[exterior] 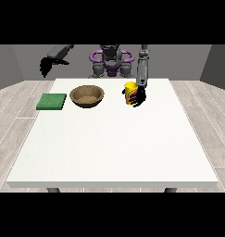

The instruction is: Pick the cup and pour the ball into the bowl, then pick the bowl and place it on the pad

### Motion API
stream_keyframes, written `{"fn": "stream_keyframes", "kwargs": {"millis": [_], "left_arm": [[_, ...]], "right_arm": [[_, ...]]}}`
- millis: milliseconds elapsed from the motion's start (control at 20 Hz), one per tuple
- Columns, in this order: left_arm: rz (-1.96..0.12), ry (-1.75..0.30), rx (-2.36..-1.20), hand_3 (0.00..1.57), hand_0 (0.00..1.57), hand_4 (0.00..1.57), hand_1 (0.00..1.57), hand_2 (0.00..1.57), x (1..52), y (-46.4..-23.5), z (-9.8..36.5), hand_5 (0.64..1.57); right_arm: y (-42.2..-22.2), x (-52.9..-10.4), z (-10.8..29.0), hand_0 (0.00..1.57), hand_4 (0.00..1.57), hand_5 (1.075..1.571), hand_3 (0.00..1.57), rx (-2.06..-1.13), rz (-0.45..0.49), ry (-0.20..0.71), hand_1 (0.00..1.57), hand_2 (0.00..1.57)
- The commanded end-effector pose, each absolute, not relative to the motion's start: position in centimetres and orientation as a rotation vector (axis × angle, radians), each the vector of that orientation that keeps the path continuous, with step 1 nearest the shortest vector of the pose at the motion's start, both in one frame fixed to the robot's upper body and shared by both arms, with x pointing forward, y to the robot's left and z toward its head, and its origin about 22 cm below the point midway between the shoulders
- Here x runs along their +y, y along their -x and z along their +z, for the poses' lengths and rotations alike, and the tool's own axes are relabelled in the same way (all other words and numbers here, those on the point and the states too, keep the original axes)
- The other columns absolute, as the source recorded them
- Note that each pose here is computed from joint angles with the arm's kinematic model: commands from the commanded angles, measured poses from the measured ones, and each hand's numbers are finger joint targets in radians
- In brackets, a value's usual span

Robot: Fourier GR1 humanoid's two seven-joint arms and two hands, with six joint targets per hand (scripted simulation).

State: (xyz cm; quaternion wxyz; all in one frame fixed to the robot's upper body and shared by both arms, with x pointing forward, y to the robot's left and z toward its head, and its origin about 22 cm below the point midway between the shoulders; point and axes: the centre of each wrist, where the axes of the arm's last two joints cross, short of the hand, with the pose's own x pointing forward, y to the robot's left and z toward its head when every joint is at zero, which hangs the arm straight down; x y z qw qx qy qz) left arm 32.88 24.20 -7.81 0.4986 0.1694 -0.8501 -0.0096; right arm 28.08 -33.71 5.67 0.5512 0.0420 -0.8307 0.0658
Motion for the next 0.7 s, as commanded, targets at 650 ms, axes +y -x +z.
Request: {"fn": "stream_keyframes", "kwargs": {"millis": [650], "left_arm": [[-0.535,-0.901,-1.685,1.57,1.45,1.57,1.45,1.57,33.2,-36.8,0.0,1.291]], "right_arm": [[-26.5,-37.1,1.2,0.00,0.00,1.569,0.00,-1.687,0.048,-0.054,0.00,0.00]]}}
